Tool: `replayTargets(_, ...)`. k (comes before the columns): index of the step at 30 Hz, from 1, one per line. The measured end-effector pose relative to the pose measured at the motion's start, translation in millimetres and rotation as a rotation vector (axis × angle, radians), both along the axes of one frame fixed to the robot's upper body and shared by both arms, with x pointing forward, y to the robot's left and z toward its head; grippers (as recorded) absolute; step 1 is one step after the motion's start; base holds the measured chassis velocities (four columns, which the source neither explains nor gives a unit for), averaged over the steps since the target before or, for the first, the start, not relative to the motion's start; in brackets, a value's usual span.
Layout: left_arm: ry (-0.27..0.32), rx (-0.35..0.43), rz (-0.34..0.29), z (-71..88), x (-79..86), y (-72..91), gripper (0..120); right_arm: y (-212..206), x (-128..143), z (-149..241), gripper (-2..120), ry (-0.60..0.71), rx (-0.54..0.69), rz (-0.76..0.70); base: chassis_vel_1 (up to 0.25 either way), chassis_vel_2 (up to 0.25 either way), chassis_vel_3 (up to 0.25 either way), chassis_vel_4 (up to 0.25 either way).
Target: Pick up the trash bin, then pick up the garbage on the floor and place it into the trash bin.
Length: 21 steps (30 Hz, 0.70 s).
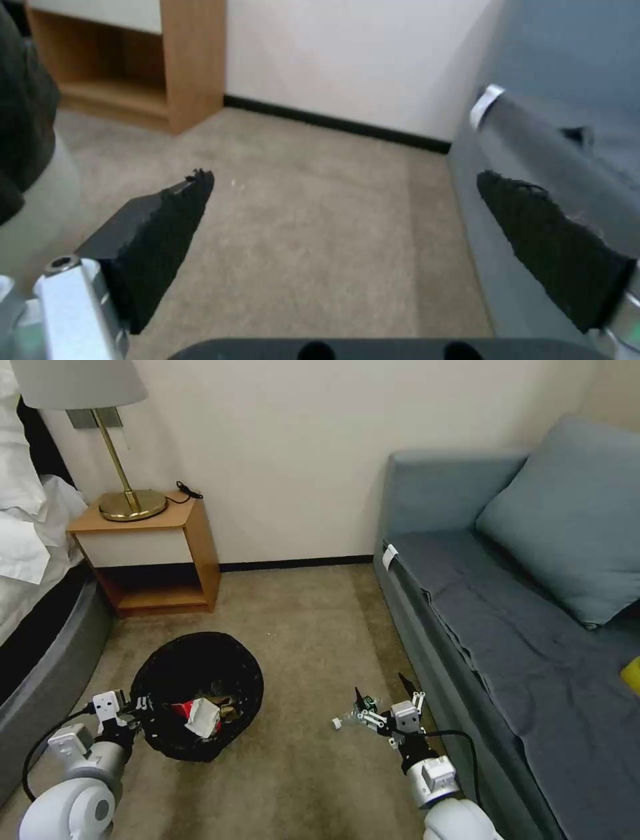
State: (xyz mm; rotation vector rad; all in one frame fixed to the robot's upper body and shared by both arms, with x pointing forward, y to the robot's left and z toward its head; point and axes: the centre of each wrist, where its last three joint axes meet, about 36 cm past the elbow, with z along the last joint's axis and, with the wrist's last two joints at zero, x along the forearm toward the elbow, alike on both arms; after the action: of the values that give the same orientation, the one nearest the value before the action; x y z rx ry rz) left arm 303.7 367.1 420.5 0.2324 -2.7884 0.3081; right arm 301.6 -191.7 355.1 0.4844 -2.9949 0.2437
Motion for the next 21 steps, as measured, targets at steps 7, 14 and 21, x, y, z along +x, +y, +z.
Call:
replayTargets(7, -0.012, 0.031, -0.014, 1.1, -0.8, -2.3, 3, 11.8, 54.8, 10.6, 100, 0.127, 0.043, 0.020, 0.000, 0.000, 0.000, 0.000)
replayTargets(14, -0.030, 0.048, -0.015, 2.6, -2.2, -10.8, 3, 42.4, 114.3, 19.2, 100, 0.304, 0.083, -0.034, 0.000, 0.000, 0.000, 0.000)
replayTargets(21, -0.043, 0.044, -0.006, -2.2, -1.6, -12.6, 3, 78.7, 182.3, 20.5, 100, 0.575, 0.052, -0.198, 0.000, 0.000, 0.000, 0.000)
